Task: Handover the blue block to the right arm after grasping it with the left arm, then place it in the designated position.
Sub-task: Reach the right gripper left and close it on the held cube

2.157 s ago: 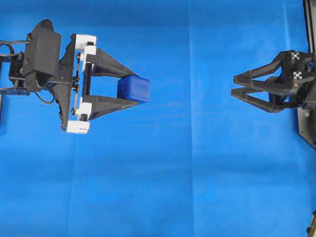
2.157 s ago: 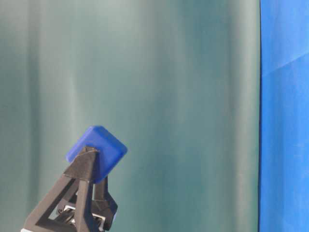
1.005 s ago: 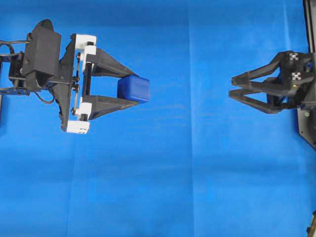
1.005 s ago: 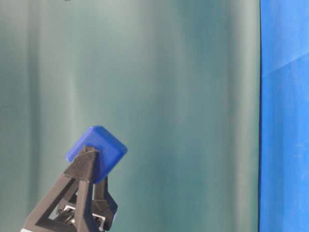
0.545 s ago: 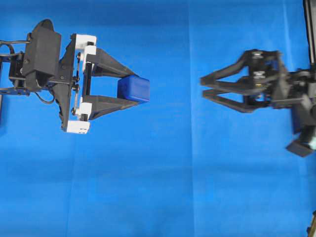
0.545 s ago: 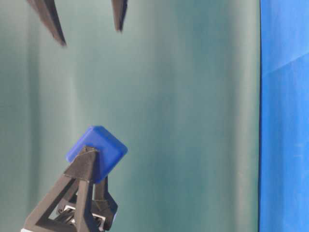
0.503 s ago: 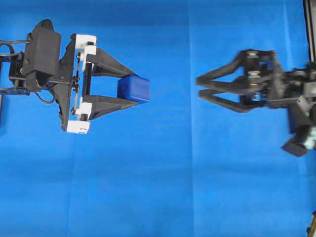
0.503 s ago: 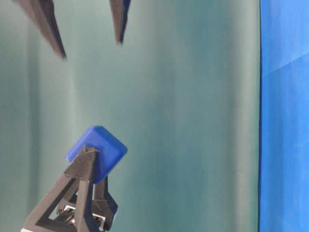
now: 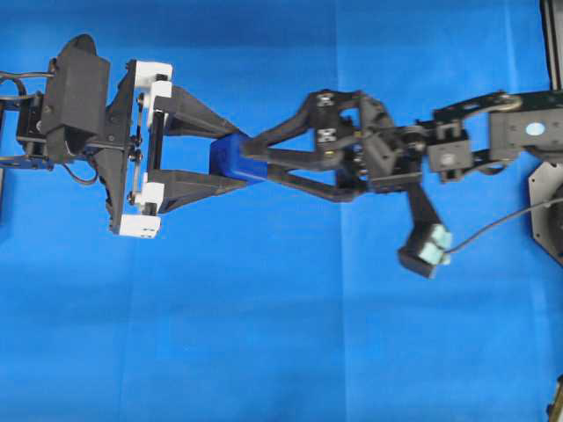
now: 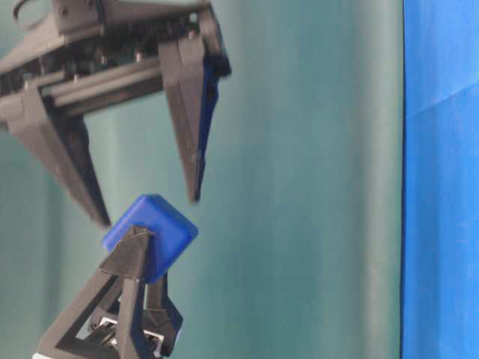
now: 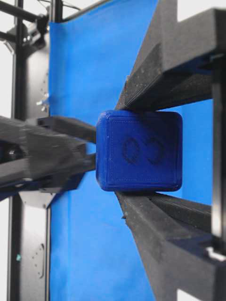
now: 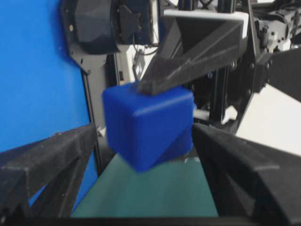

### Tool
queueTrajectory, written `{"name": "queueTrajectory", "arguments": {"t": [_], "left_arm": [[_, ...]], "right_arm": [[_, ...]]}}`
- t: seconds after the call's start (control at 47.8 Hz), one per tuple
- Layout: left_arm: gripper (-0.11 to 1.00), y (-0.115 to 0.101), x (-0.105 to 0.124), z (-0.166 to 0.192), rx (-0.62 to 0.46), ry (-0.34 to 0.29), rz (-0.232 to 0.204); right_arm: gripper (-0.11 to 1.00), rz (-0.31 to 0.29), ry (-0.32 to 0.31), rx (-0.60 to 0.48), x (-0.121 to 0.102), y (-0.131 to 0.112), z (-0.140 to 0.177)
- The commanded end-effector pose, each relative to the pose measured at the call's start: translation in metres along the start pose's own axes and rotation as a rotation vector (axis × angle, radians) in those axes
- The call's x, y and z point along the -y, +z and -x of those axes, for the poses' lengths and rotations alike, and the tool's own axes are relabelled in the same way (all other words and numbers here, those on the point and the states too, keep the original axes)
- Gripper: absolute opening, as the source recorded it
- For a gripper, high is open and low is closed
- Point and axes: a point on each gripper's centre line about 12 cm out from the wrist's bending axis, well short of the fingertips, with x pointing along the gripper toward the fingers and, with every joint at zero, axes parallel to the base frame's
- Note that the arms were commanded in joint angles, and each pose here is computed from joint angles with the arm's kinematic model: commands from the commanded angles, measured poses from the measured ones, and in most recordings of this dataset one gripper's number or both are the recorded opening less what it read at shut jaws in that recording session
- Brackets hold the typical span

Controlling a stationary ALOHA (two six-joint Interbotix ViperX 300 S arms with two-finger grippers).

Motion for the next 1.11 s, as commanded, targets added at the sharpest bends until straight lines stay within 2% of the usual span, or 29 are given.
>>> {"name": "queueTrajectory", "arguments": {"t": [0.0, 0.251, 0.649, 0.712, 0.754, 0.901, 1.089], "left_arm": [[0.46, 0.014, 0.000, 0.000, 0.041, 0.001, 0.003], [0.46, 0.014, 0.000, 0.000, 0.043, 0.001, 0.003], [0.46, 0.014, 0.000, 0.000, 0.041, 0.001, 0.003], [0.46, 0.014, 0.000, 0.000, 0.043, 0.000, 0.002], [0.46, 0.014, 0.000, 0.000, 0.041, 0.001, 0.003], [0.46, 0.014, 0.001, 0.000, 0.041, -0.004, 0.001], [0.46, 0.014, 0.001, 0.000, 0.041, -0.004, 0.001]], "right_arm": [[0.96, 0.005, -0.049, 0.016, 0.020, 0.004, -0.004], [0.96, 0.004, -0.053, 0.015, 0.025, 0.003, -0.018], [0.95, 0.005, -0.052, 0.009, 0.026, 0.003, -0.019], [0.89, 0.005, -0.046, -0.002, 0.026, 0.001, -0.019], [0.81, 0.004, -0.043, -0.007, 0.025, 0.001, -0.019], [0.42, -0.002, -0.046, -0.017, 0.027, -0.002, -0.019], [0.41, -0.012, -0.037, -0.035, 0.027, -0.004, -0.019]]}}
